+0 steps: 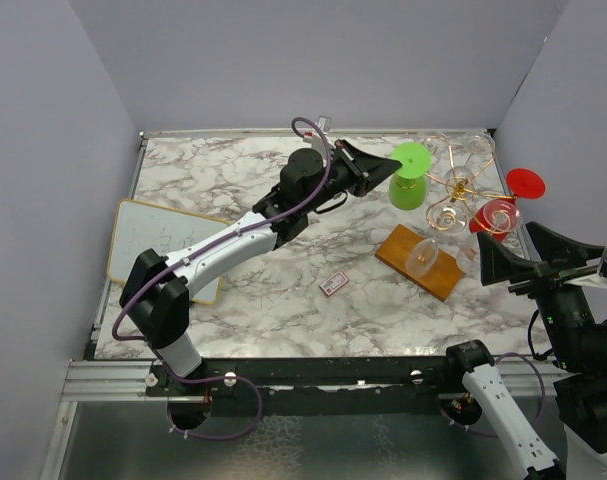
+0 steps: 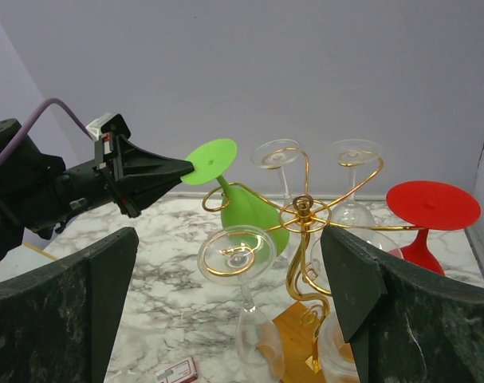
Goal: Take the wine glass off the wine glass rack
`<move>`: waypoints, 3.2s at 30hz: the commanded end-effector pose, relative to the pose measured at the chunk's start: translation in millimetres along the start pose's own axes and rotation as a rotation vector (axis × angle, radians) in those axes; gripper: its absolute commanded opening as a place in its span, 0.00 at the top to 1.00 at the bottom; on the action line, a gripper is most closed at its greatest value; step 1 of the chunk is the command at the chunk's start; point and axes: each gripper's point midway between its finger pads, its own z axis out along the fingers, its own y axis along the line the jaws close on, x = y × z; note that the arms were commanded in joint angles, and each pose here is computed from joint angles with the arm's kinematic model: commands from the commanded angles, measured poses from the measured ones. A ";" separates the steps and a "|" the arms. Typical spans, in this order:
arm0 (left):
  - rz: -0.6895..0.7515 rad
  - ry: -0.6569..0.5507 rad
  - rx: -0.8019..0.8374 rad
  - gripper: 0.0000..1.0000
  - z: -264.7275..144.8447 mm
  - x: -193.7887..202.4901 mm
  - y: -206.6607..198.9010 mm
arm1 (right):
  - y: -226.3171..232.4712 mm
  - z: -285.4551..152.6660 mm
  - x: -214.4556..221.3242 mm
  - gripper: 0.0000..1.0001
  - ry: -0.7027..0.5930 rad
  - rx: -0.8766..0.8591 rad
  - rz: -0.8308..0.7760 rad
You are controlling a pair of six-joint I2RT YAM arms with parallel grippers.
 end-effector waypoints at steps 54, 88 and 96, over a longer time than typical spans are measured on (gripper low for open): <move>1.028 0.101 0.108 1.00 -194.6 34.2 -1.2 | 113.5 5.3 4.3 0.02 0.043 -0.724 -0.105; 1.712 0.125 0.313 1.00 -241.0 44.8 41.0 | 229.4 50.3 178.6 0.45 0.472 -1.343 -0.137; 1.723 0.144 0.311 1.00 -240.6 46.2 46.1 | 217.2 36.0 195.9 0.61 0.416 -1.348 -0.215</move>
